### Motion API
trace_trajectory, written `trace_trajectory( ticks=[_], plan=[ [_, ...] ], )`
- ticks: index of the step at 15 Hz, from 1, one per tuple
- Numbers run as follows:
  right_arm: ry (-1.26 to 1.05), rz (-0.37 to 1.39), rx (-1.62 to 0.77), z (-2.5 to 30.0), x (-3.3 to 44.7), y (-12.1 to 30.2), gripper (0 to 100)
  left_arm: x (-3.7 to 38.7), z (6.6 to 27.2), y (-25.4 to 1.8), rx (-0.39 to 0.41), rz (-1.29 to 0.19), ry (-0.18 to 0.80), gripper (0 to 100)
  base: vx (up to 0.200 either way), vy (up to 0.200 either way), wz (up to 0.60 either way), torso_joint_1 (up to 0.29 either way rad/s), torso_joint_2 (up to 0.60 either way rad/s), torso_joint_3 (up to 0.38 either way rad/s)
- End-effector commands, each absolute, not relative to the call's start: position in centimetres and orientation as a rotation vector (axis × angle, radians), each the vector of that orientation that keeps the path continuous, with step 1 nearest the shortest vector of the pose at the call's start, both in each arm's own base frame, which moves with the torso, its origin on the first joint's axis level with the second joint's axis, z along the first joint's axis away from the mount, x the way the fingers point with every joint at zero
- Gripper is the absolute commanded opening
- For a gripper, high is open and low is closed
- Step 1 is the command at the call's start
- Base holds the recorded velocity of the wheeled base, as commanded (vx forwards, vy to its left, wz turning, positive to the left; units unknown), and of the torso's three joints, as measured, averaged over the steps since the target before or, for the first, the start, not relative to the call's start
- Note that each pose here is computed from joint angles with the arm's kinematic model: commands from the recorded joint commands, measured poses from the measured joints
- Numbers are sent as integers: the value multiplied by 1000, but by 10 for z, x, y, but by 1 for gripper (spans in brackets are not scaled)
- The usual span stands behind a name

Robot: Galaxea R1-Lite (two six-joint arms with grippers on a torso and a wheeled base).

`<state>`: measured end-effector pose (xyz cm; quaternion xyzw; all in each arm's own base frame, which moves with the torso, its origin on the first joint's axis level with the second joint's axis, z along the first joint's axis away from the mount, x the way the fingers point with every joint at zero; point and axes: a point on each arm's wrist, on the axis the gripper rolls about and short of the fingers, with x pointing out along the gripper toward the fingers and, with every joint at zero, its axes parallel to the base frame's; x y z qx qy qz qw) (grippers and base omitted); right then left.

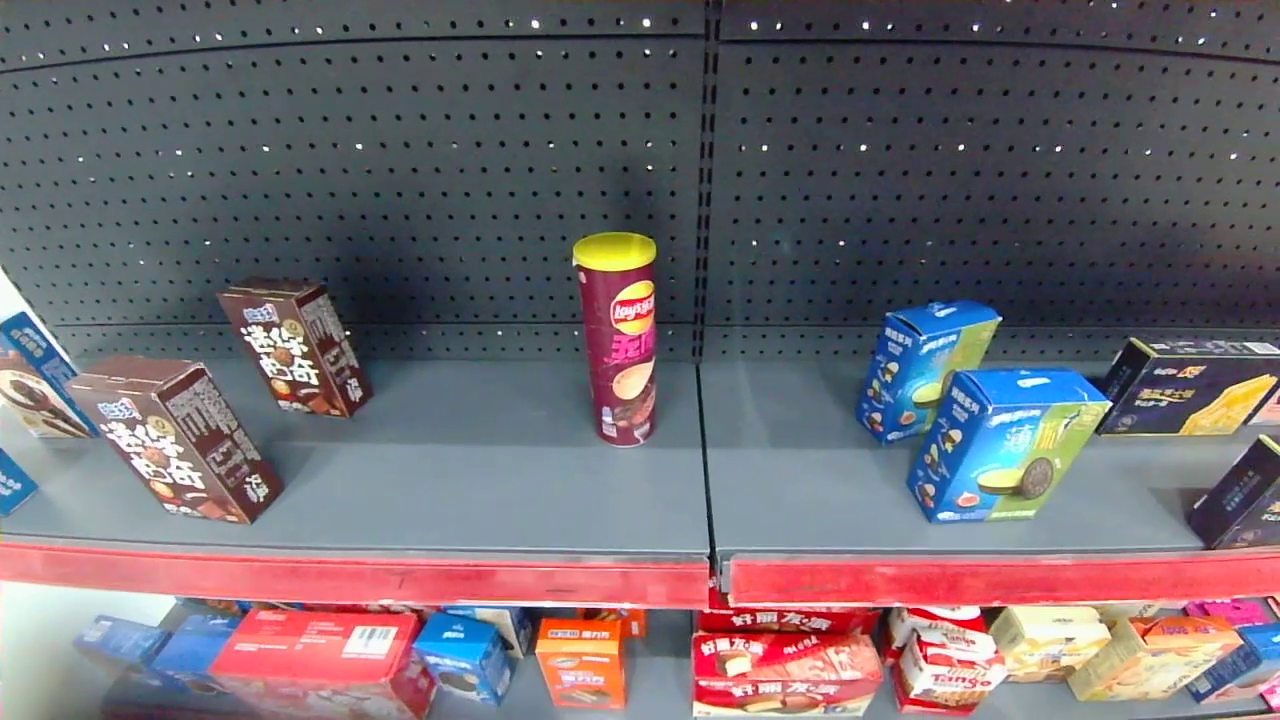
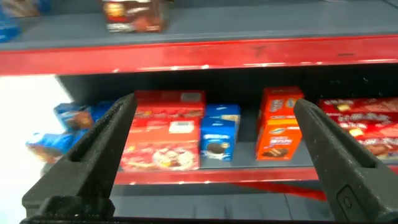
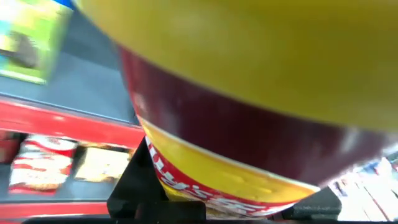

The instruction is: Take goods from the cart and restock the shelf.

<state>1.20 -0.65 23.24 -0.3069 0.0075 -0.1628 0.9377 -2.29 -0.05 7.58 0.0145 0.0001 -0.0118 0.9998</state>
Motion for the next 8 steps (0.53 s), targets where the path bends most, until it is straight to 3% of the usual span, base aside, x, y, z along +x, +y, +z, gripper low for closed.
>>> trace_trajectory(
  ticks=[1, 8],
  plan=[
    [9, -337, -629, 231, 9, -6, 0, -23, 76, -1, 31, -25, 0, 100, 0, 0, 0, 0, 0, 0],
    [-18, -585, -615, 244, -9, -6, 0, -23, 76, -1, 41, -31, -2, 100, 0, 0, 0, 0, 0, 0]
  ],
)
